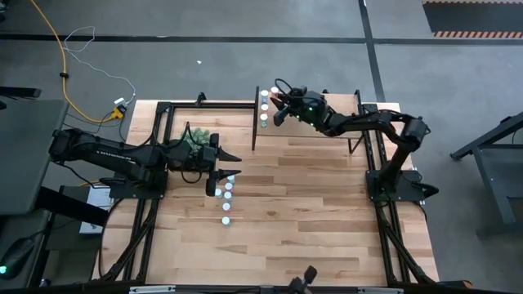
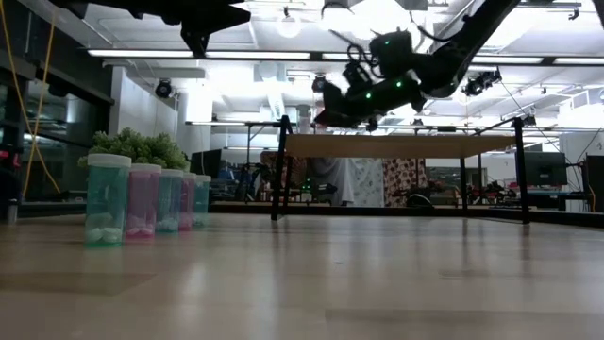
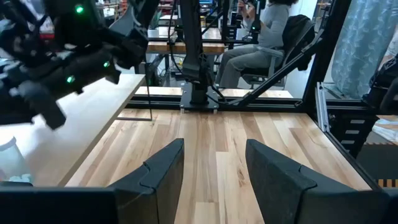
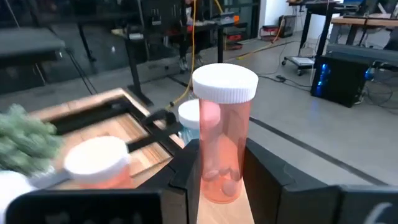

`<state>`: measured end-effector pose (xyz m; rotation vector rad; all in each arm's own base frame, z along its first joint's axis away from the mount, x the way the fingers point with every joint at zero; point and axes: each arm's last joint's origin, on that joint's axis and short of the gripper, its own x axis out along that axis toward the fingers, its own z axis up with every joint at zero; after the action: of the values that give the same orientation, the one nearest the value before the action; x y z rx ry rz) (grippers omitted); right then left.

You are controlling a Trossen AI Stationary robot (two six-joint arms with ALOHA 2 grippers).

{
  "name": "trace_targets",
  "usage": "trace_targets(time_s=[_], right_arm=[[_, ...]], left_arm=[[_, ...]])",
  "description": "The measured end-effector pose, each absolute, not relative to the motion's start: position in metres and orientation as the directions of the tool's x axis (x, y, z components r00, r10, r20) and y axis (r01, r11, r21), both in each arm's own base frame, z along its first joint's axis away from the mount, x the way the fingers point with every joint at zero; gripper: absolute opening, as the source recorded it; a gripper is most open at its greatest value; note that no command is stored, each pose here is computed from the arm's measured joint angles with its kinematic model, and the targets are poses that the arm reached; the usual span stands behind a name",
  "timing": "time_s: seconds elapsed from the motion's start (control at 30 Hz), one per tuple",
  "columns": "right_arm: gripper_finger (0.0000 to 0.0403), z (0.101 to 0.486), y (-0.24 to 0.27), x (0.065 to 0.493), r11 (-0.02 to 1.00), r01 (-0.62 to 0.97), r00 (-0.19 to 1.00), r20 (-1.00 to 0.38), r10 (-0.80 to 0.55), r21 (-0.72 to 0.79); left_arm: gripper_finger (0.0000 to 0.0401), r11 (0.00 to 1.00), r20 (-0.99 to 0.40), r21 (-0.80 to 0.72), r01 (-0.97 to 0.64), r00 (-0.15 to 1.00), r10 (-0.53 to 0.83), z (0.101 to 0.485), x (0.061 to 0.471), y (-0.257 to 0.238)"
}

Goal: Pick and place medicine bottles onto shelf by color
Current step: Put the transparent orange medicine bottle on the shelf

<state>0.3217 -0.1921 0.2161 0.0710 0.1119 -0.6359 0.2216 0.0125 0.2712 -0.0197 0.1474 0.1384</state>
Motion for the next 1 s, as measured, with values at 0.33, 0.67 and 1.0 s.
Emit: trace_targets(time_s=[0.33,0.67,1.0], right_arm=[[0.0085,0.201,-0.200,0.327,0.762,0.647,0.744,-0.205,-0.636,-0.015],[0.0085,0.201,-0.200,0.326,0.757,0.654,0.737,-0.213,-0.642,-0.018],[0.0109,0.198,-0.199,0.326,0.773,0.634,0.750,-0.234,-0.618,-0.010]], left_arm=[[0.0161,0.990,-0.147,-0.008,-0.138,0.980,0.136,0.271,0.222,0.012],[0.0161,0.990,-0.148,-0.001,-0.138,0.980,0.136,0.271,0.222,0.012],[0.0161,0.990,-0.148,-0.001,-0.138,0.980,0.136,0.271,0.222,0.012]])
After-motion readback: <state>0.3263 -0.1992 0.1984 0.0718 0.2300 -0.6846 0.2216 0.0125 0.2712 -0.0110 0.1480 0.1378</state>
